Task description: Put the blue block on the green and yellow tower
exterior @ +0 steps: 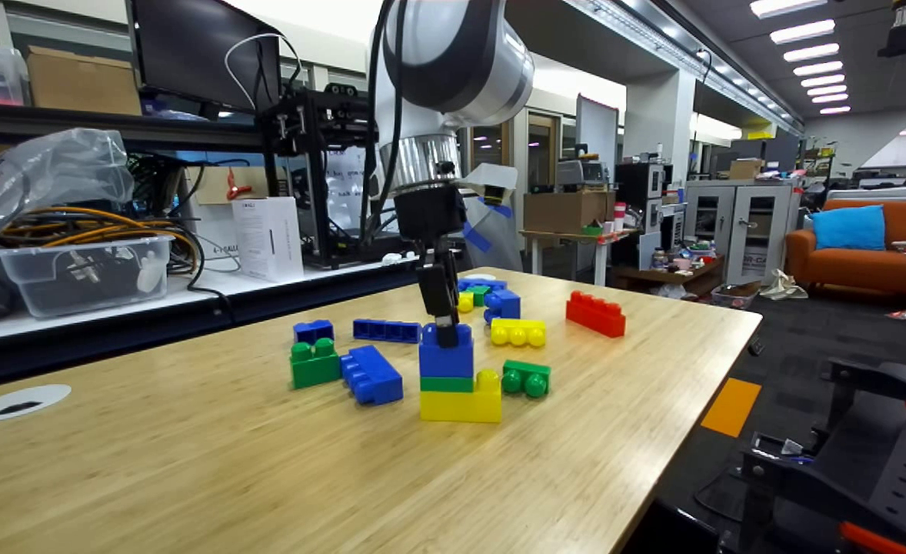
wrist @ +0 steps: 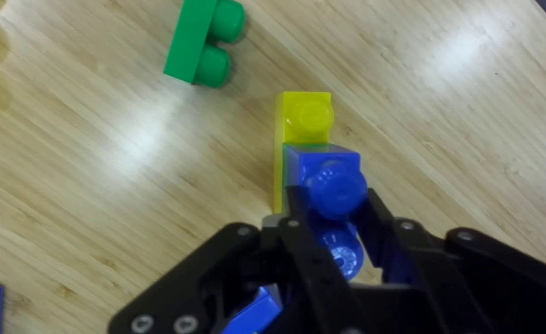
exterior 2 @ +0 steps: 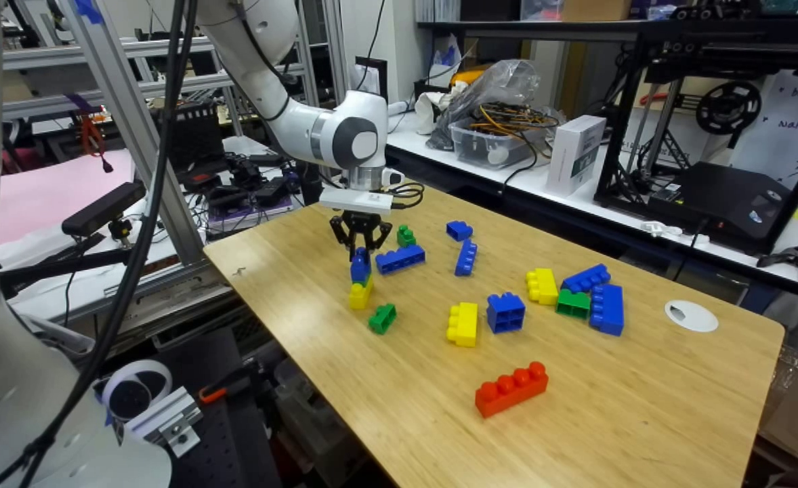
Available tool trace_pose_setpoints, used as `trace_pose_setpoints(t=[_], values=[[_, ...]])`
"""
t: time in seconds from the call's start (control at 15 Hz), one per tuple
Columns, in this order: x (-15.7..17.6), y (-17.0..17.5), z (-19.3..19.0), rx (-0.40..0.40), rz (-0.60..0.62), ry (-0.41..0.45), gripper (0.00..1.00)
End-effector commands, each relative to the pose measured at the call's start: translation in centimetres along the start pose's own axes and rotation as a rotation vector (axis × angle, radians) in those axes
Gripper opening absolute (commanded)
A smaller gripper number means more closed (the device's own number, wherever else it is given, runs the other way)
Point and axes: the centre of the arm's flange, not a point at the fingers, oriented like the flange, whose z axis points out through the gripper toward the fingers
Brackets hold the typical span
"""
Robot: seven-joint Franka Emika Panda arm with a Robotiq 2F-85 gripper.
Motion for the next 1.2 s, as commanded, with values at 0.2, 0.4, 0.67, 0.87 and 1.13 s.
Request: trace_pose_setpoints(t=[0.2, 0.4, 0.67, 0.87, 1.13], values=[[0.0, 0.3, 0.7, 0.009, -0.029, -0.005, 0.08], [0.5, 0.8, 1.9, -0.008, -0.030, -0.039, 0.08], [0.6, 1.1, 2.3, -0.019, -0.042, -0.066, 0.08], [0.7, 0.6, 1.4, -0.035, -0.058, -0.060, 0.08], [0.3, -0.4, -0.2, -0.066, -0.072, -0.048, 0.71]])
